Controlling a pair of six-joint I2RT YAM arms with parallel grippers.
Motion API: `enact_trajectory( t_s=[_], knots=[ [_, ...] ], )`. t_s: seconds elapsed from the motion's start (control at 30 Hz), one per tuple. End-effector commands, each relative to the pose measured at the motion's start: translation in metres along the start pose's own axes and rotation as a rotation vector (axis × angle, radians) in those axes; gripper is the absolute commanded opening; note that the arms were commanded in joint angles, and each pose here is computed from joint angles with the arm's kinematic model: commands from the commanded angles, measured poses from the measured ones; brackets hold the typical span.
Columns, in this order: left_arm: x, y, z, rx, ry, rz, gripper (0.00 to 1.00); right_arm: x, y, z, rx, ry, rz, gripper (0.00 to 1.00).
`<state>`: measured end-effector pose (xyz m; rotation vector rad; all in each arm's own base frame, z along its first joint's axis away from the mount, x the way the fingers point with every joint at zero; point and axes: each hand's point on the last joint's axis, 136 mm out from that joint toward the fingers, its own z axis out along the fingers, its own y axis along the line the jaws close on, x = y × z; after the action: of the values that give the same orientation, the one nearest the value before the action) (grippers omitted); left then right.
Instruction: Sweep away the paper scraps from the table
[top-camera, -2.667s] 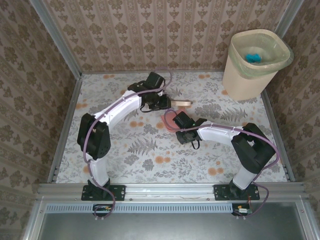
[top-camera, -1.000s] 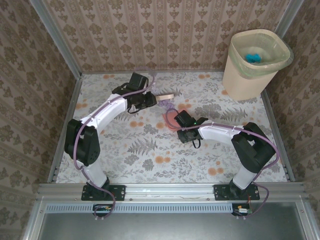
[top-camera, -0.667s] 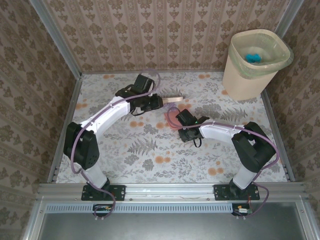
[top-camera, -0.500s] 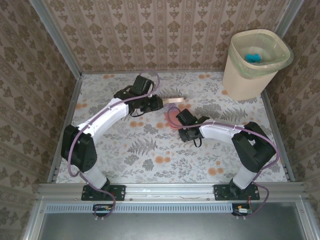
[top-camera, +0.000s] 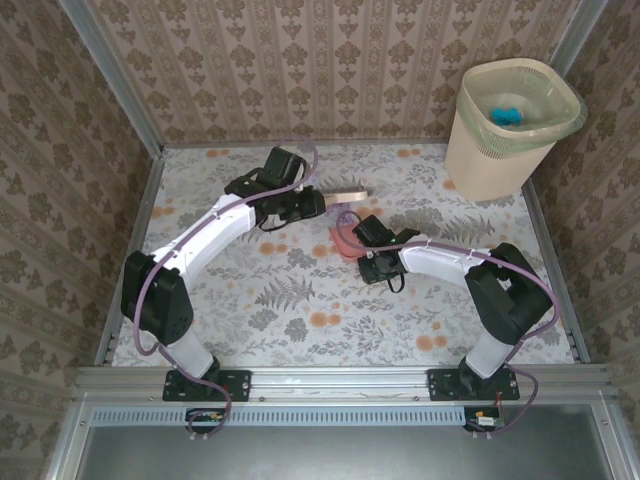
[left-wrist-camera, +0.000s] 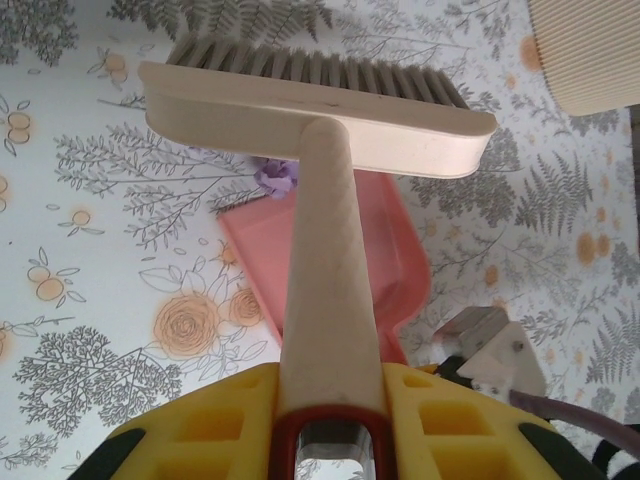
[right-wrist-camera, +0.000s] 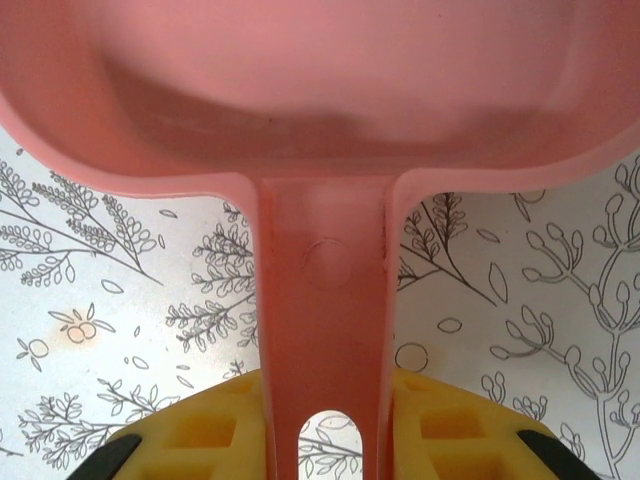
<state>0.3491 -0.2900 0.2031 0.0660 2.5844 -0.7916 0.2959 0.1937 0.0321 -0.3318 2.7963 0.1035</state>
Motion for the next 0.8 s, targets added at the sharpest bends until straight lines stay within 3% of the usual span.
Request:
enact_trajectory(
  t_s=[0.0, 0.4, 0.77],
  knots=[
    [-0.019, -0.017, -0.019, 0.041, -0.071, 0.045, 0.00, 0.015, -0.002, -0.008, 0.000, 0.073, 0.015, 0.00],
    [-0.002, -0.010, -0.003, 0.034, 0.004, 0.031, 0.00, 0.019, -0.010, 0.008, 0.065, 0.118, 0.012, 0.00],
    [0.024, -0.010, 0.005, 0.042, 0.078, 0.007, 0.00, 0.008, -0.013, 0.004, 0.046, 0.028, 0.044, 0.00]
  ],
)
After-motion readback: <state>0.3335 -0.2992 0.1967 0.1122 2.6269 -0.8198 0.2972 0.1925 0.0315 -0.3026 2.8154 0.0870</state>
